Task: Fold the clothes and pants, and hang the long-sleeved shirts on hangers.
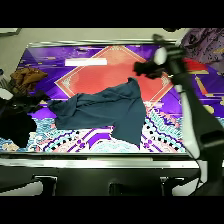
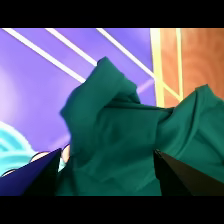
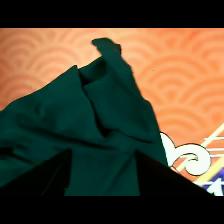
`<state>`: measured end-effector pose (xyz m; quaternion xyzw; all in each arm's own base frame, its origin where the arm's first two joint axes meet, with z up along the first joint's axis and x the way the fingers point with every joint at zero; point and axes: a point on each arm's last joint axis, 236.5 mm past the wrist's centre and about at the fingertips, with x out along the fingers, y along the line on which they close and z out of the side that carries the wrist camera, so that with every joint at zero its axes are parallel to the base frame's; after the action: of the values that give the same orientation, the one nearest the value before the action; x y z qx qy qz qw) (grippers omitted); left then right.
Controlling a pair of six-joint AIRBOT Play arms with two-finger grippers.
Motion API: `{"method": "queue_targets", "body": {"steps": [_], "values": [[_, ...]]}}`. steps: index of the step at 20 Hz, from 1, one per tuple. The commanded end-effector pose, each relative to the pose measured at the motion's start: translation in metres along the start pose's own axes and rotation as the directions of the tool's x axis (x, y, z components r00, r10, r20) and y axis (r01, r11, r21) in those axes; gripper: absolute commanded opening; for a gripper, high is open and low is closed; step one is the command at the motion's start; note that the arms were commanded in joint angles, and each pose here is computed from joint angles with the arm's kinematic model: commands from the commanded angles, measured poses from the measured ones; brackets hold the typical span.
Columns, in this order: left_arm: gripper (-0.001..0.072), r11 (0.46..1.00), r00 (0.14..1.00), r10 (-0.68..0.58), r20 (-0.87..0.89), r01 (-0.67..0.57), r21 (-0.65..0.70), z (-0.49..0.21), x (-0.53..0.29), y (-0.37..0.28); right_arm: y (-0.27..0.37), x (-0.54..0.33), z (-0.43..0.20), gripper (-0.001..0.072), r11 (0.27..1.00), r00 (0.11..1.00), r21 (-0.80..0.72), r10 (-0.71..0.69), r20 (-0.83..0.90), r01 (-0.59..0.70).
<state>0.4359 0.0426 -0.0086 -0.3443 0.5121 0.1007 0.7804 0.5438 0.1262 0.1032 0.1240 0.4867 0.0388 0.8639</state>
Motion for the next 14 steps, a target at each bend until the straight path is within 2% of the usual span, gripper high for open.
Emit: {"method": "queue_targets", "body": {"steps": [1, 2, 4, 7, 10, 14], "values": [[0.0659, 0.999, 0.995, 0.026, -0.094, -0.022, 0.049, -0.010, -0.032, 0.025, -0.065, -0.048, -0.003, 0.0483, 0.995, 0.992, -0.059, 0.080, -0.093, -0.086], [0.0659, 0.998, 0.993, 0.032, -0.110, -0.026, 0.053, -0.013, -0.036, 0.030, -0.084, -0.053, -0.007, 0.0482, 0.994, 0.988, -0.054, 0.091, -0.124, -0.098], [0.0659, 0.999, 0.992, 0.036, -0.124, -0.031, 0.044, -0.015, -0.037, 0.034, -0.108, -0.053, -0.016, 0.0482, 0.979, 0.967, 0.010, 0.202, -0.152, -0.203], [0.0659, 0.999, 0.993, 0.033, -0.110, -0.029, 0.046, -0.011, -0.036, 0.032, -0.133, -0.025, -0.066, 0.0483, 0.941, 0.905, 0.148, 0.333, -0.265, -0.303], [0.0659, 0.999, 0.993, 0.033, -0.115, -0.028, 0.045, -0.013, -0.036, 0.032, -0.120, 0.014, -0.118, 0.0502, 0.887, 0.828, 0.240, 0.456, -0.326, -0.394], [0.0659, 0.998, 0.989, 0.036, -0.145, -0.028, 0.057, -0.021, -0.035, 0.029, -0.102, 0.057, -0.163, 0.0502, 0.849, 0.767, 0.292, 0.525, -0.368, -0.441]]}}
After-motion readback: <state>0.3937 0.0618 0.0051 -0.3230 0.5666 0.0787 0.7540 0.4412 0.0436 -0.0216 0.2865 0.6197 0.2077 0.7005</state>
